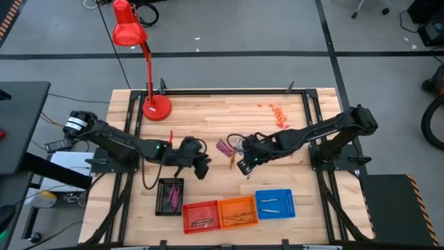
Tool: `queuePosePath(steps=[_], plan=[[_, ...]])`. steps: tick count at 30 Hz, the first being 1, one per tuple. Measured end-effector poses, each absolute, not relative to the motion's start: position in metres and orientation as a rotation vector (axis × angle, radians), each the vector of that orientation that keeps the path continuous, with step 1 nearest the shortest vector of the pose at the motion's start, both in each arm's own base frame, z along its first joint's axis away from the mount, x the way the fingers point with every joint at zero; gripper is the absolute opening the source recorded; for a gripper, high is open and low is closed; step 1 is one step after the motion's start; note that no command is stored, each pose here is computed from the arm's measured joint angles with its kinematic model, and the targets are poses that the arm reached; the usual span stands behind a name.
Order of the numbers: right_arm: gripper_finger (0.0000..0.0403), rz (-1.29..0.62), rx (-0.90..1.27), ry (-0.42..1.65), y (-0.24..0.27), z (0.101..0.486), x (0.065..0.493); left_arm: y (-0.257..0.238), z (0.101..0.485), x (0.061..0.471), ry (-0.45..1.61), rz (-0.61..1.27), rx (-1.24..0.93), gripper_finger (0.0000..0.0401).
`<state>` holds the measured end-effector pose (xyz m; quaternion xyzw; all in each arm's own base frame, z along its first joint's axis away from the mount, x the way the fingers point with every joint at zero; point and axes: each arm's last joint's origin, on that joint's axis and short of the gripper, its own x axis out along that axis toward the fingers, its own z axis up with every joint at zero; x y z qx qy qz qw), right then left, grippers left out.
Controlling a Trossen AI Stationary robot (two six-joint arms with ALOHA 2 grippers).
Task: Sort crayons
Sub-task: Put the black crayon into the blue bin
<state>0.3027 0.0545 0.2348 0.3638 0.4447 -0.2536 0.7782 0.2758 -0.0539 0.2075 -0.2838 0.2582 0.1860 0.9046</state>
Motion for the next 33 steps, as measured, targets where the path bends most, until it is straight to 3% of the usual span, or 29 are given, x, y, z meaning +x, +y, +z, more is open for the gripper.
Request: queuePosePath(steps=[22, 33], plan=[[0.0164, -0.733, 0.969, 1.177, 0.050, 0.183, 0.301, -0.047, 0.206, 0.277, 0.592, 0.303, -0.561, 0.0130], [0.0163, -0.819, 0.947, 1.067, 0.050, 0.176, 0.300, -0.047, 0.206, 0.277, 0.595, 0.296, -0.540, 0.0130]])
